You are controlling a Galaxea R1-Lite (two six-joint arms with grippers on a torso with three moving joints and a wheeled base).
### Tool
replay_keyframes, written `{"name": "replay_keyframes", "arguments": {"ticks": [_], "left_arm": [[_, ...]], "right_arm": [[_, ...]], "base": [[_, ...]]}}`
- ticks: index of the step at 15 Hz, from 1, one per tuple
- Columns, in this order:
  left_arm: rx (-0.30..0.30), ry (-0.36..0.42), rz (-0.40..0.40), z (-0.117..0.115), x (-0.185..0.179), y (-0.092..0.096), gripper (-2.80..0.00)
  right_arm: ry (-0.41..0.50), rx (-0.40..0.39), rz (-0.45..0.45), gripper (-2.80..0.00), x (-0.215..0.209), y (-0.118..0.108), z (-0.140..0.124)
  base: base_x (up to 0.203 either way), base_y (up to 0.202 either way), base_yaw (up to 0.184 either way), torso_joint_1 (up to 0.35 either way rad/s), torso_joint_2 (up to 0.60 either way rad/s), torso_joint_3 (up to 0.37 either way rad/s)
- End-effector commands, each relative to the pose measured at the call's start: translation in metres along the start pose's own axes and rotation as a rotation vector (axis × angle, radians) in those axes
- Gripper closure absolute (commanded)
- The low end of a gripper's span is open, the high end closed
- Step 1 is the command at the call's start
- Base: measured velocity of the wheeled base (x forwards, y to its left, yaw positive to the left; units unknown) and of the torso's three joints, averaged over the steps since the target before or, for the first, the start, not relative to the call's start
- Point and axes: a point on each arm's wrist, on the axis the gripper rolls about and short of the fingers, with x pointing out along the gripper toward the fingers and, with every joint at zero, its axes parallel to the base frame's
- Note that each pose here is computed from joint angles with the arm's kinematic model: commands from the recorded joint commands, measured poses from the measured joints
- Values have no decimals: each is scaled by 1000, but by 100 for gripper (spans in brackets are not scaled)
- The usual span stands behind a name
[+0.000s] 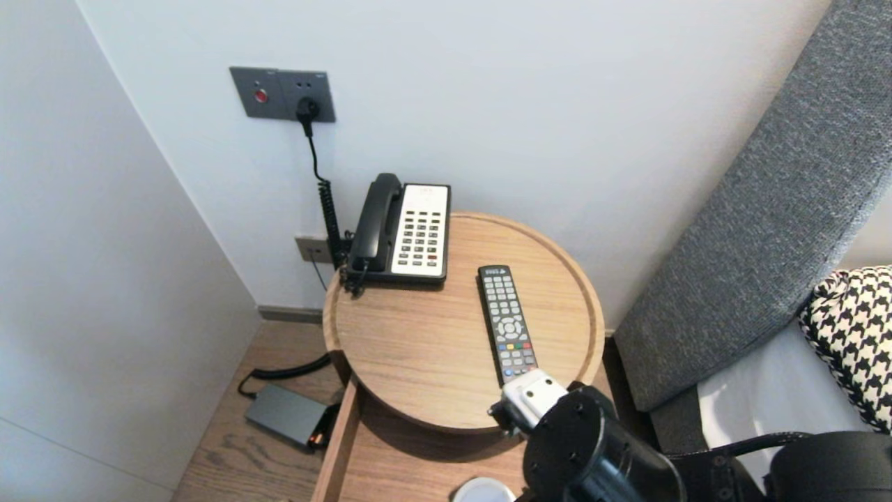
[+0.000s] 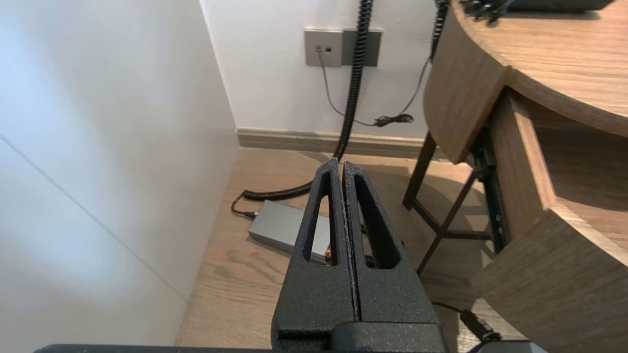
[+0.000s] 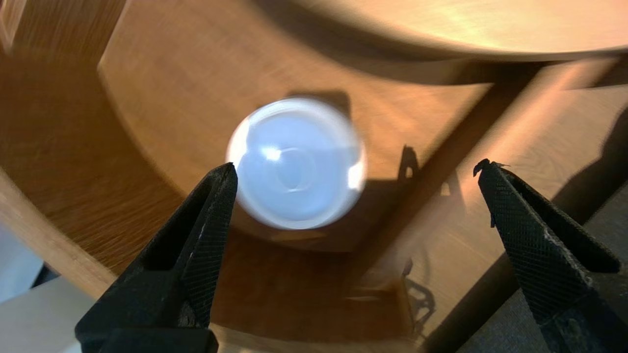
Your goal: Put the remote controls on the table in the drawer one by one
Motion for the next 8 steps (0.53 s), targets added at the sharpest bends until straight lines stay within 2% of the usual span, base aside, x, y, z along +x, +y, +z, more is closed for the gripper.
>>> {"name": "replay_keyframes", "arguments": {"ticks": [1, 2, 4, 6, 8], "left_arm": [[0, 11, 0, -3, 1, 0, 0], [0, 11, 0, -3, 1, 0, 0], [0, 11, 0, -3, 1, 0, 0], [0, 11, 0, -3, 1, 0, 0], [0, 11, 0, -3, 1, 0, 0]], "right_arm": [[-73, 70, -13, -137, -22, -22, 10], [-95, 89, -28, 0, -25, -30, 16], [-152, 122, -68, 0, -29, -47, 35], [-212, 140, -75, 0, -38, -51, 60], [-233, 157, -88, 0, -44, -54, 80]], "base": [[0, 0, 0, 0, 0, 0], [0, 0, 0, 0, 0, 0], [0, 0, 0, 0, 0, 0], [0, 0, 0, 0, 0, 0], [0, 0, 0, 0, 0, 0]]}}
